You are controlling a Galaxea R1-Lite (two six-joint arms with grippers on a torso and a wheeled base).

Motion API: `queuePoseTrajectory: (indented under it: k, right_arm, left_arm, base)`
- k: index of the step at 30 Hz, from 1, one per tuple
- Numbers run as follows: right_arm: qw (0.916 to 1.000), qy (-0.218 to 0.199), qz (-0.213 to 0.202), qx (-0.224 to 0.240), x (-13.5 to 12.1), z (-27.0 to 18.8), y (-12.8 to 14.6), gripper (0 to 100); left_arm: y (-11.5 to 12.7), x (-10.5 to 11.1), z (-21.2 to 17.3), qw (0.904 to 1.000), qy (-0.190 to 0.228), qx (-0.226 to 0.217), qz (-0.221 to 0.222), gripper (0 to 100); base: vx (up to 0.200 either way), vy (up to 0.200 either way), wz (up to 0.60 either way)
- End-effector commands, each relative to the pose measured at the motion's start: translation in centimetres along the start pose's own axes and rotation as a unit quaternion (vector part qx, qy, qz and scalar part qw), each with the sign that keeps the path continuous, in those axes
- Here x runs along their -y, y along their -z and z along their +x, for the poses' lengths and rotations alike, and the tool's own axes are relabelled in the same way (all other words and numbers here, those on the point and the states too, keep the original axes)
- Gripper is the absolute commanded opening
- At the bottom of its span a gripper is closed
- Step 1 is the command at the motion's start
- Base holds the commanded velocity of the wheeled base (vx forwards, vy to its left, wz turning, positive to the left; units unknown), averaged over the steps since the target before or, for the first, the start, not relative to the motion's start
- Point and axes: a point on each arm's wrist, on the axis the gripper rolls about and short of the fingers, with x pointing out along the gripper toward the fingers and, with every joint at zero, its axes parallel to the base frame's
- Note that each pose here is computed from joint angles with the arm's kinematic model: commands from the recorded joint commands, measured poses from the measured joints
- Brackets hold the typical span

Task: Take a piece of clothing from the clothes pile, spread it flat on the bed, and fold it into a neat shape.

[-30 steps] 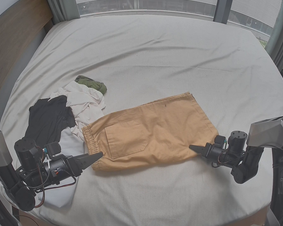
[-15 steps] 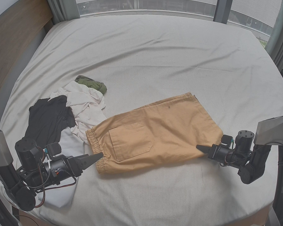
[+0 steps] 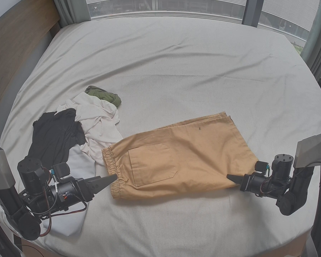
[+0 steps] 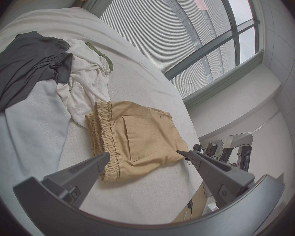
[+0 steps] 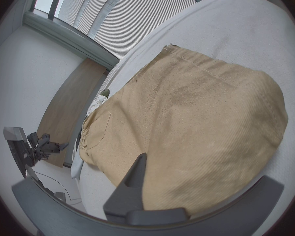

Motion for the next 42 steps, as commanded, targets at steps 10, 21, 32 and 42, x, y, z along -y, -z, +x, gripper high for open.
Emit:
queuePoseTrajectory:
  k: [10, 21, 32, 42]
  right_arm:
    - [0.9963, 0.029, -0.042, -0.069, -1.2, -4.2, 3.1, 0]
    - [0.9926, 0.075, -0.029, -0.091, -1.4, -6.7, 4.2, 0]
    - [0.9923, 0.089, -0.028, -0.082, -0.9, -7.2, 3.9, 0]
    - [0.9877, 0.107, -0.011, -0.113, -2.0, -9.1, 3.6, 0]
  left_arm:
    - [0.4, -0.1, 0.0, 1.0000, -0.003, -0.009, -0.003, 100]
    - [0.7, -0.4, 0.3, 0.9998, -0.006, -0.016, -0.007, 100]
    - [0.7, -0.4, 0.3, 0.9998, -0.006, -0.016, -0.007, 100]
    - [0.8, -0.5, 0.4, 0.9997, -0.007, -0.020, -0.007, 100]
  base:
    - [0.000, 0.000, 0.00]
    - [0.000, 0.000, 0.00]
    - [0.000, 0.000, 0.00]
    - [0.000, 0.000, 0.00]
